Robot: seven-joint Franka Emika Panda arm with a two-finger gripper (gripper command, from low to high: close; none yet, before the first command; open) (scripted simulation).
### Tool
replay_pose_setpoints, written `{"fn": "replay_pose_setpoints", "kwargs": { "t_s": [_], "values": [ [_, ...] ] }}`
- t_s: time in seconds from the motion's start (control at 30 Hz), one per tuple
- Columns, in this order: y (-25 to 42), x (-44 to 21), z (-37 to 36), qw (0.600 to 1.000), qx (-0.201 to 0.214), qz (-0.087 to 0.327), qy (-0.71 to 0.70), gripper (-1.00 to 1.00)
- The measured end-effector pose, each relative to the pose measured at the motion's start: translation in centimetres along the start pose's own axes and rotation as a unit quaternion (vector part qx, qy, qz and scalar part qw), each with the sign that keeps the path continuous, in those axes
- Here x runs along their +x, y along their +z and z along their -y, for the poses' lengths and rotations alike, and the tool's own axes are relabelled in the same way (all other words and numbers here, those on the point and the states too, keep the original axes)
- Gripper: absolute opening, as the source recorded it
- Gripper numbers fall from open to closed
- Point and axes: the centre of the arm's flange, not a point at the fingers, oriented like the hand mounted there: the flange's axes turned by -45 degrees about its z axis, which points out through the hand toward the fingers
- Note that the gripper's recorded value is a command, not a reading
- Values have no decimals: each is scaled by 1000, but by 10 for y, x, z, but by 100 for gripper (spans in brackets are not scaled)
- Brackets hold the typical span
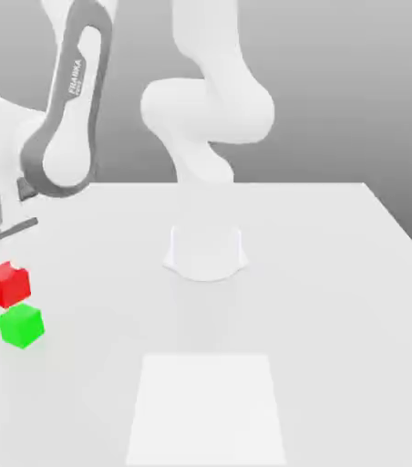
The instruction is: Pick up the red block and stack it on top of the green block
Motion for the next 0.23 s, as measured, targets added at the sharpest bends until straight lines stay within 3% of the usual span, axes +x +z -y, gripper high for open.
{"fn": "replay_pose_setpoints", "kwargs": {
  "t_s": [0.2,0.23],
  "values": [
    [25,2,6,1000,13,0,-2,-100],
    [29,2,7,1000,15,1,-2,100]
  ]
}}
